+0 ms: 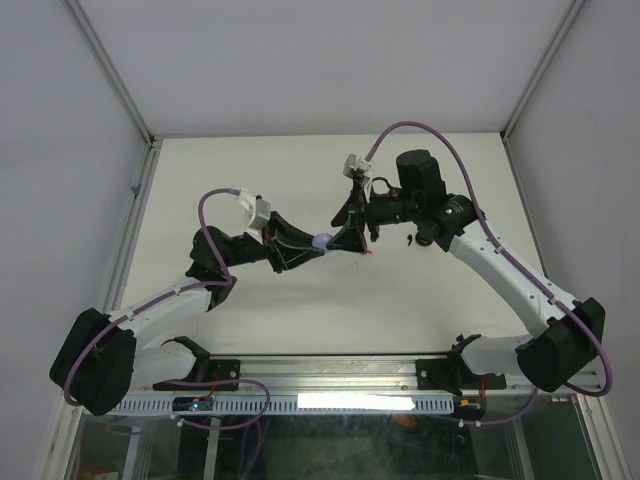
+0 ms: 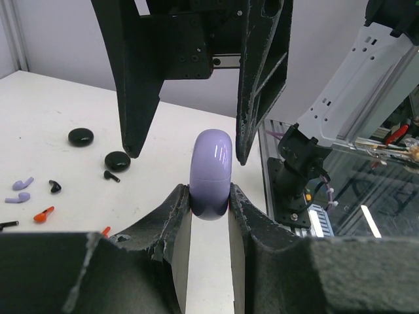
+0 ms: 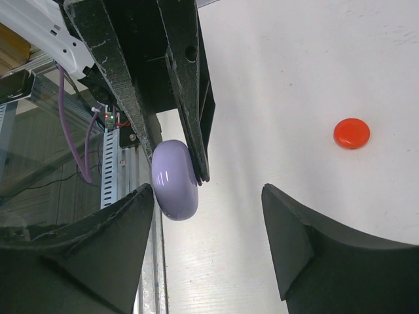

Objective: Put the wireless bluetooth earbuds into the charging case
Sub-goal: Open the charging case.

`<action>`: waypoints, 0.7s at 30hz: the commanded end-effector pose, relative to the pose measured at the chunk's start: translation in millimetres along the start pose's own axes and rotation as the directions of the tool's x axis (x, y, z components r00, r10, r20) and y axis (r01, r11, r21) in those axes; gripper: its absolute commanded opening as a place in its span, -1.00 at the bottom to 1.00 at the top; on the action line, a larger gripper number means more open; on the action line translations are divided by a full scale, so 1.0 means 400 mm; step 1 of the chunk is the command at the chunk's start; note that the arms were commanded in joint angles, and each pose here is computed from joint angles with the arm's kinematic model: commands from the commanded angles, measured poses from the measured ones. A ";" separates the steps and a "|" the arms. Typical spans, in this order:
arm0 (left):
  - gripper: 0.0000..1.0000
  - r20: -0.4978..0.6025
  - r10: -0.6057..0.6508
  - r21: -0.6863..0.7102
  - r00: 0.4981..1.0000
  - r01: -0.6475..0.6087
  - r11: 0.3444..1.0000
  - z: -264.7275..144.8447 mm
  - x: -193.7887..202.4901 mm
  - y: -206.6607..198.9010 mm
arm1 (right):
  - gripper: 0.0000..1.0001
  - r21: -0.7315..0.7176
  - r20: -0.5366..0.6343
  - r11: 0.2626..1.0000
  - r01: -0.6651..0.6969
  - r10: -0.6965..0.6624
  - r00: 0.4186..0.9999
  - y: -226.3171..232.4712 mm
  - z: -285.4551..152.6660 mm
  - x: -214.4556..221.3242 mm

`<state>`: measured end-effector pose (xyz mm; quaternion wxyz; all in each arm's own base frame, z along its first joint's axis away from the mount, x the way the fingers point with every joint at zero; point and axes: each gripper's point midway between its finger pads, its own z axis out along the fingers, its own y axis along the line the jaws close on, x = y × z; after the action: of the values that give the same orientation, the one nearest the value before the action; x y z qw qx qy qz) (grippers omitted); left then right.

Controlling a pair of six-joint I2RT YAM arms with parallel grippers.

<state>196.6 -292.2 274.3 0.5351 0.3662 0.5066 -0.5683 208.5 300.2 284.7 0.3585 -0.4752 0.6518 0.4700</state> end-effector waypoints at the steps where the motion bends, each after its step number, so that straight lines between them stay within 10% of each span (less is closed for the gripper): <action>1: -1.00 0.058 0.071 0.042 0.996 -0.074 0.996 0.002 -0.048 -0.033 | 0.39 0.005 0.056 0.998 0.059 -0.059 0.997 0.010 -0.006 -0.044; 21: -1.00 0.026 0.232 0.094 0.972 -0.234 0.968 -0.024 -0.024 -0.068 | 0.37 0.066 0.086 0.997 0.032 -0.037 0.996 -0.003 -0.019 -0.079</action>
<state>187.0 -285.7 276.0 0.5614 0.4003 0.4806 -0.5418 210.6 301.1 295.9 0.3733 -0.4600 0.6530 0.4719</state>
